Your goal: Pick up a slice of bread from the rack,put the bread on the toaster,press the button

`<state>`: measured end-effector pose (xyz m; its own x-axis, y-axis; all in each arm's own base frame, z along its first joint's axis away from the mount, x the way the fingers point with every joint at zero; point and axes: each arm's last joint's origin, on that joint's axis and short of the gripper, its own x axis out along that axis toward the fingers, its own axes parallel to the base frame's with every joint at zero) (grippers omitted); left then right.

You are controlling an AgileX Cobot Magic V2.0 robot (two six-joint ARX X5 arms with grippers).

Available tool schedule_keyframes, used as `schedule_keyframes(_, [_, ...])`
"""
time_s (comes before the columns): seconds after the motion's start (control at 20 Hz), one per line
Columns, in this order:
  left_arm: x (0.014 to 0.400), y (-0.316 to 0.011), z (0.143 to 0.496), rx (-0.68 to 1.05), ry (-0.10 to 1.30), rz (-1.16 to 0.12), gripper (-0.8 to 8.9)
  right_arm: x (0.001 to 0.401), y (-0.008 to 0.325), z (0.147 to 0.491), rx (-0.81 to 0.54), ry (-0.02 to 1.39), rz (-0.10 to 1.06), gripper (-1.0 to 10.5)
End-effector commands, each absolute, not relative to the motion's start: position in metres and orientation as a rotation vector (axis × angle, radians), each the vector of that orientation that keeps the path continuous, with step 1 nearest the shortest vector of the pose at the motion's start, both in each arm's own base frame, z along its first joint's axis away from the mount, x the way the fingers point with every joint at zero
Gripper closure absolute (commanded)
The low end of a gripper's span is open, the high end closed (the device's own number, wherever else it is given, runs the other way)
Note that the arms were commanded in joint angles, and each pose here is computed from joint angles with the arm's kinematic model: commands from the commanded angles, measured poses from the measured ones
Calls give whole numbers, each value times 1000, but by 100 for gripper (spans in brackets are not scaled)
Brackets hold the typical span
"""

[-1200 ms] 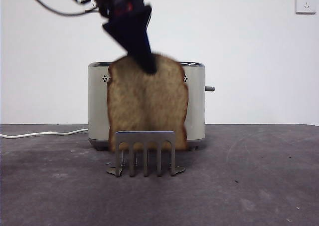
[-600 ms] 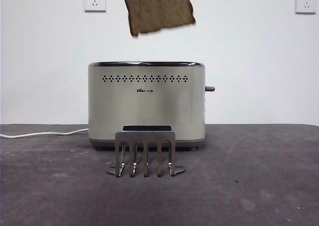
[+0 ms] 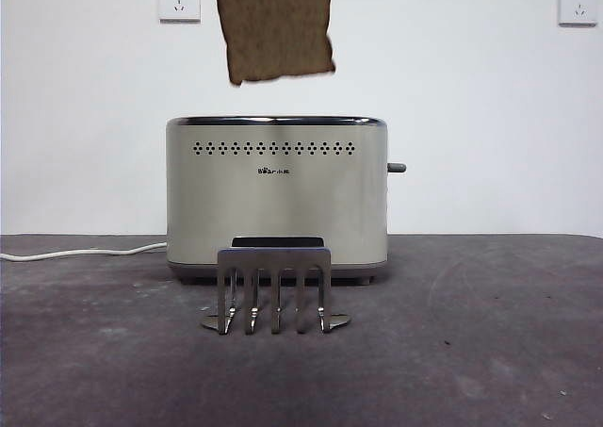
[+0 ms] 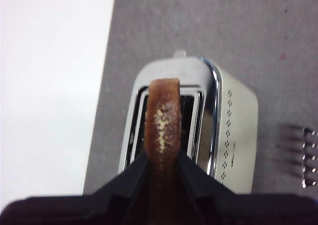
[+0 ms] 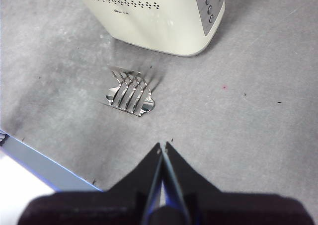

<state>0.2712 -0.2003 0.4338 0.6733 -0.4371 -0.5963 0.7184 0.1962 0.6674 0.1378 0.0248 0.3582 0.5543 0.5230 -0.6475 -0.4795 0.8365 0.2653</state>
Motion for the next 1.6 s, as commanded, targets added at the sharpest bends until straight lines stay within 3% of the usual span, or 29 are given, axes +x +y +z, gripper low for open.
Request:
schedule_keyframes(0.05, [284, -204, 422, 1134, 322, -838, 822, 138, 25, 358, 51, 781, 599, 958])
schedule_keyframes(0.9, [346, -202, 360, 1042, 487, -961, 812, 159, 27, 353, 49, 796, 602, 958])
schedule_keyframes(1.0, [352, -204, 353, 1001, 506, -969, 769, 168, 28, 353, 44, 769, 602, 958])
schedule_keyframes(1.25, [355, -205, 354, 959, 495, -936, 528, 195, 30, 349, 55, 723, 594, 958])
schedule_keyframes(1.6, [356, -204, 364, 879, 459, -880, 521, 230, 33, 343, 87, 653, 579, 958])
